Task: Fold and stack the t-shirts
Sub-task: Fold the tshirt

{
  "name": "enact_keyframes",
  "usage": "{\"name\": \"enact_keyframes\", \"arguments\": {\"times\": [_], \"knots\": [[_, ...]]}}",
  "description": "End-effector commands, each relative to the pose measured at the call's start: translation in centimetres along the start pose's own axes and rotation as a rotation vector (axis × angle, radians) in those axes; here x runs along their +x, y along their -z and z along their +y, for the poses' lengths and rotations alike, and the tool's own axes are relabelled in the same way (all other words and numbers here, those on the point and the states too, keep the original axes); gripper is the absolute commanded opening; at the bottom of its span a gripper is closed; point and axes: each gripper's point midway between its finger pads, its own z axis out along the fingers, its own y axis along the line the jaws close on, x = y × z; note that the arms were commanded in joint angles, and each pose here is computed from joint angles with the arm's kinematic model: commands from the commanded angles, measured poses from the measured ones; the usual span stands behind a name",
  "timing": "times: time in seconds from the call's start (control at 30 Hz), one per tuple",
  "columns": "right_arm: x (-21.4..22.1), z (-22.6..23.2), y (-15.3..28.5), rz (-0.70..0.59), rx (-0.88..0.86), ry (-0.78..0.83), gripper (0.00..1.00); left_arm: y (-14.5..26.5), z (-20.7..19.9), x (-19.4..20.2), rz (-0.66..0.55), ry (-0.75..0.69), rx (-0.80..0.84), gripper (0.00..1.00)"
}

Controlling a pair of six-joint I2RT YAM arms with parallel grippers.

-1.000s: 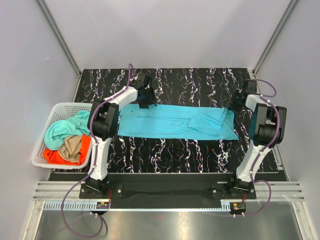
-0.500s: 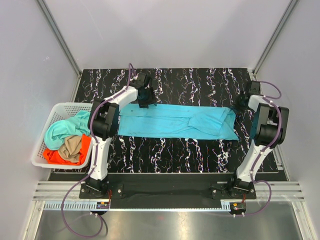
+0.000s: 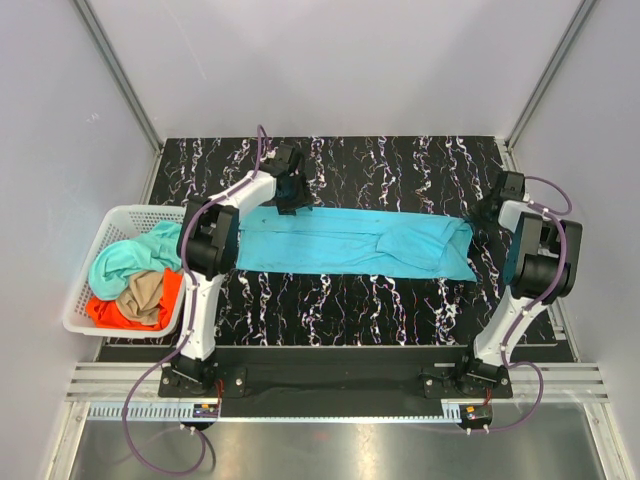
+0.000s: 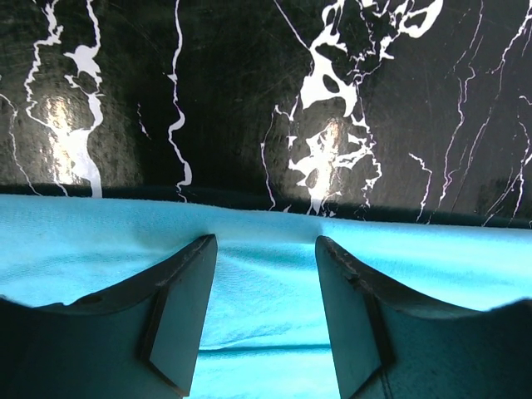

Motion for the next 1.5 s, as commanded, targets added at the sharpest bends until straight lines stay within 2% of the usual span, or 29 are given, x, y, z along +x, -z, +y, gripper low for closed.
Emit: {"name": "enact_keyframes", "arguments": {"times": [0.0,0.13,0.23,0.27,0.3,0.4,0.47,0.53,0.63,0.7,0.87,0.97,1.07,1.27,1.47], "knots": [[-4.1,1.2,1.3,-0.149,-0.049,-0.072,0.00,-2.3,5.5,1.6,0.057,0.005,-0.189,0.59],[-4.4,2.4,1.3,-0.144,-0.107,-0.070,0.00,-2.3,5.2,1.3,0.064,0.023,-0.160,0.59],[-4.4,3.7,1.1,-0.097,-0.151,-0.018,0.06,-1.5,2.8,0.8,0.069,0.002,-0.030,0.61],[-4.6,4.0,1.4,-0.082,-0.147,-0.007,0.11,-0.5,0.7,0.4,0.063,-0.017,0.062,0.63],[-4.6,4.0,1.7,-0.077,-0.143,0.002,0.15,0.1,-0.1,0.2,0.061,-0.032,0.093,0.64],[-5.2,3.9,3.7,-0.084,-0.110,0.029,0.35,3.1,-2.9,-1.1,0.022,-0.098,0.171,0.67],[-4.8,2.9,4.8,-0.063,-0.048,0.032,0.38,4.8,-4.2,-1.3,0.001,-0.134,0.197,0.67],[-5.3,3.3,6.9,-0.072,-0.038,0.042,0.39,7.0,-5.5,-1.3,-0.031,-0.168,0.233,0.67],[-3.2,3.6,9.3,-0.013,-0.076,0.041,0.38,9.2,-8.1,0.5,-0.034,-0.234,0.285,0.67],[-0.7,3.6,10.6,0.028,-0.090,0.060,0.37,10.7,-11.1,2.4,-0.027,-0.278,0.386,0.66],[7.2,3.0,11.5,0.162,-0.110,0.072,0.34,11.0,-15.9,9.2,0.075,-0.336,0.547,0.61],[9.9,2.5,11.6,0.183,-0.097,0.062,0.33,10.3,-17.5,12.1,0.138,-0.349,0.579,0.58],[11.4,2.1,11.3,0.203,-0.075,0.066,0.33,9.8,-18.3,13.8,0.169,-0.358,0.591,0.58],[11.7,1.4,11.1,0.185,-0.051,0.062,0.32,7.7,-19.0,15.9,0.225,-0.350,0.603,0.59],[12.7,0.4,10.4,0.208,-0.024,0.062,0.32,6.2,-18.6,16.5,0.238,-0.334,0.567,0.61]]}}
